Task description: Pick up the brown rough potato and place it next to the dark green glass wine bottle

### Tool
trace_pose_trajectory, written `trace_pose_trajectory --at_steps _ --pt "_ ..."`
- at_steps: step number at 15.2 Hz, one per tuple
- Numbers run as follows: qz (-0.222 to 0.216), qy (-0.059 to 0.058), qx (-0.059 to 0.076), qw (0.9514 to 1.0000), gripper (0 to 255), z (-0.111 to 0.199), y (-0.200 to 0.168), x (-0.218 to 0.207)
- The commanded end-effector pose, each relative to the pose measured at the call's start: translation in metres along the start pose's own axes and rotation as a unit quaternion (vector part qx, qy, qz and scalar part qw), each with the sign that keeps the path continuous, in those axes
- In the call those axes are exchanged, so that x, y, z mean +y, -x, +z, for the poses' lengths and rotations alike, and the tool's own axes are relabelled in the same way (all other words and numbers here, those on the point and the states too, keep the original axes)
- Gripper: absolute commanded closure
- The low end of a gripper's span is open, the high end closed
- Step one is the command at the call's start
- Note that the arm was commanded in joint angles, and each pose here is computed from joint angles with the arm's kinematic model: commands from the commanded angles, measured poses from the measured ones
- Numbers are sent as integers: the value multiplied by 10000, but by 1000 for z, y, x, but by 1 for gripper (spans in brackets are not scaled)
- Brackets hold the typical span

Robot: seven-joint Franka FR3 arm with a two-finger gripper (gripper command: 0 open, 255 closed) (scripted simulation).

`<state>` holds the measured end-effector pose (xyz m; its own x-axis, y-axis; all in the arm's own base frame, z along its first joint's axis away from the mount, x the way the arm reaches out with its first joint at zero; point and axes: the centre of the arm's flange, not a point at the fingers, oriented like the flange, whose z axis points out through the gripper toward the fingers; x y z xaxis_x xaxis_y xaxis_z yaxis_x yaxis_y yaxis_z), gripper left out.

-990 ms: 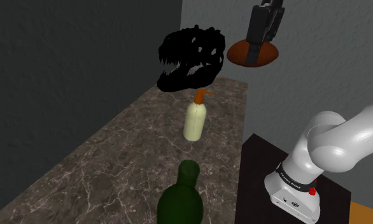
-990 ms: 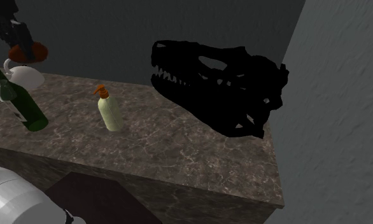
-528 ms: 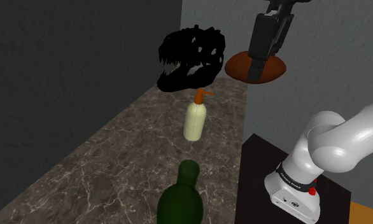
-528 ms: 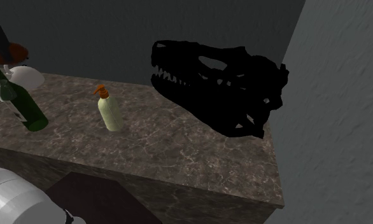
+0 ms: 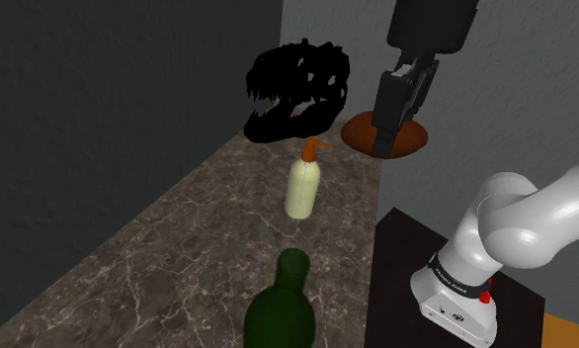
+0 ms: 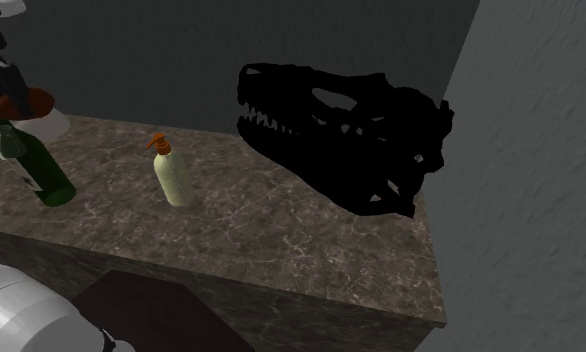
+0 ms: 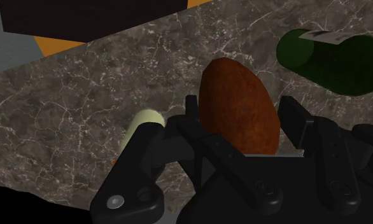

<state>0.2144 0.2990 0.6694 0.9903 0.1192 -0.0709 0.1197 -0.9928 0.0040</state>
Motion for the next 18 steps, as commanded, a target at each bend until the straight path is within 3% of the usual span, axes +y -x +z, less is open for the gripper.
trace_pose_trajectory --at_steps 1,18 --pt "0 -1 2 10000 255 11 -1 0" --pt "0 -1 2 10000 255 101 -7 -1"
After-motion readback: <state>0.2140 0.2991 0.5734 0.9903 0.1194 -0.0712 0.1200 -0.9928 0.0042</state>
